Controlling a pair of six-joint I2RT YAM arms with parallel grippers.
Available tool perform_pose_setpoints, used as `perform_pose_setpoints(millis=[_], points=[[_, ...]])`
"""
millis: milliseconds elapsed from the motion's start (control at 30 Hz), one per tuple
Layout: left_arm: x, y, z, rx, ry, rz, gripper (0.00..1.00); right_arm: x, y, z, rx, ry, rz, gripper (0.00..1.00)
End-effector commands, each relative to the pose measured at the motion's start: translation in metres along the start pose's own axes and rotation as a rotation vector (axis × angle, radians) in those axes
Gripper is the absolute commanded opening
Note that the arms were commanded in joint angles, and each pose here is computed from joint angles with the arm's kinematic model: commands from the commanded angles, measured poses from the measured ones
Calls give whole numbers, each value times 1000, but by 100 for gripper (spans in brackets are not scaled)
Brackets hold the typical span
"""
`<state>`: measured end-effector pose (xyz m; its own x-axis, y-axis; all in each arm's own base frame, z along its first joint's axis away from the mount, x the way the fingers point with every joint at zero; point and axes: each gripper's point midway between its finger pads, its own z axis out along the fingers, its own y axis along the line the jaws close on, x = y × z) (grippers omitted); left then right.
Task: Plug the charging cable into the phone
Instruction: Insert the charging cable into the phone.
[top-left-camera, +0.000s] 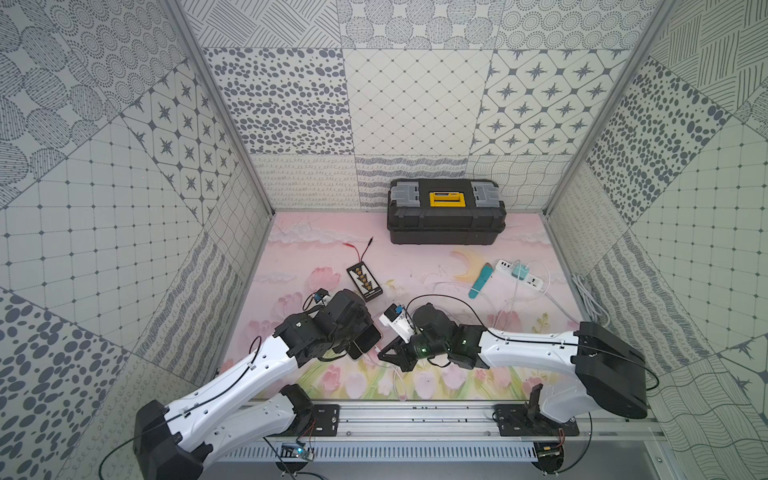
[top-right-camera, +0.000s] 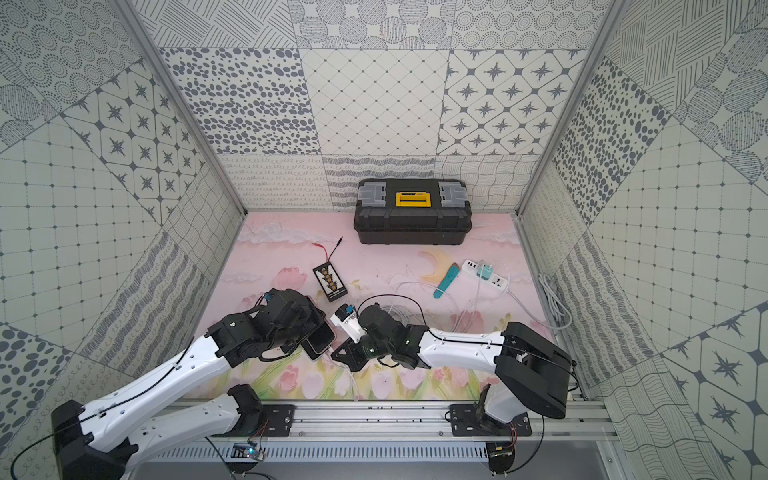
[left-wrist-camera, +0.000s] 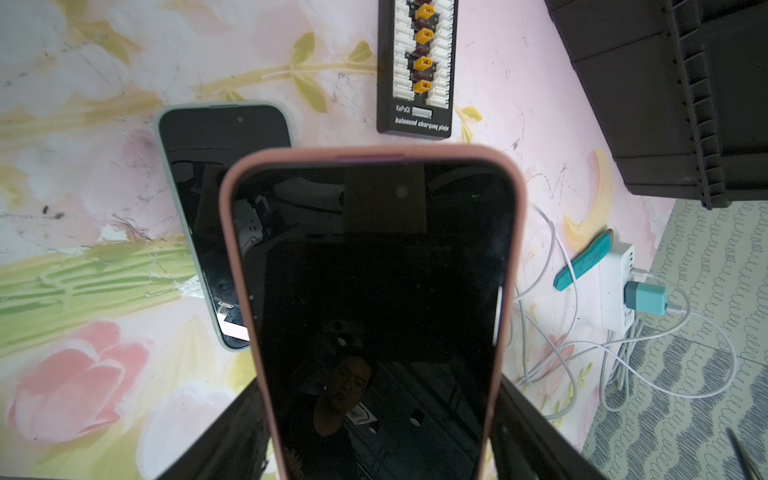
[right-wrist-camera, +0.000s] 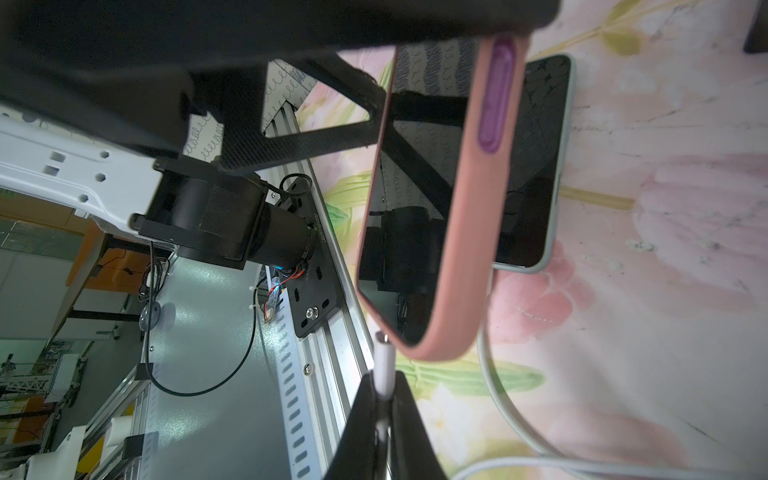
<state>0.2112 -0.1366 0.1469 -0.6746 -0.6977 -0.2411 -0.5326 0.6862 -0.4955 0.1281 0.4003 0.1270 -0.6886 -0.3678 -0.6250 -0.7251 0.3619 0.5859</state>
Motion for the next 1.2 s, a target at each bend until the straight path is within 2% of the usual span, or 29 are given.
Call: perform_pose_setpoints(millis=[0, 333, 833, 1167], points=[[20, 9, 0, -42, 112, -9, 0, -47, 2, -3, 20, -145, -45, 0], [19, 10, 5, -69, 97, 0, 0, -58, -3, 4, 61, -141, 18, 0], [29, 5, 9, -42, 154, -21, 0, -62, -14, -11, 75, -183, -9, 0], [36, -1, 16, -35, 191, -40, 0, -67, 3, -9, -16, -195, -30, 0]])
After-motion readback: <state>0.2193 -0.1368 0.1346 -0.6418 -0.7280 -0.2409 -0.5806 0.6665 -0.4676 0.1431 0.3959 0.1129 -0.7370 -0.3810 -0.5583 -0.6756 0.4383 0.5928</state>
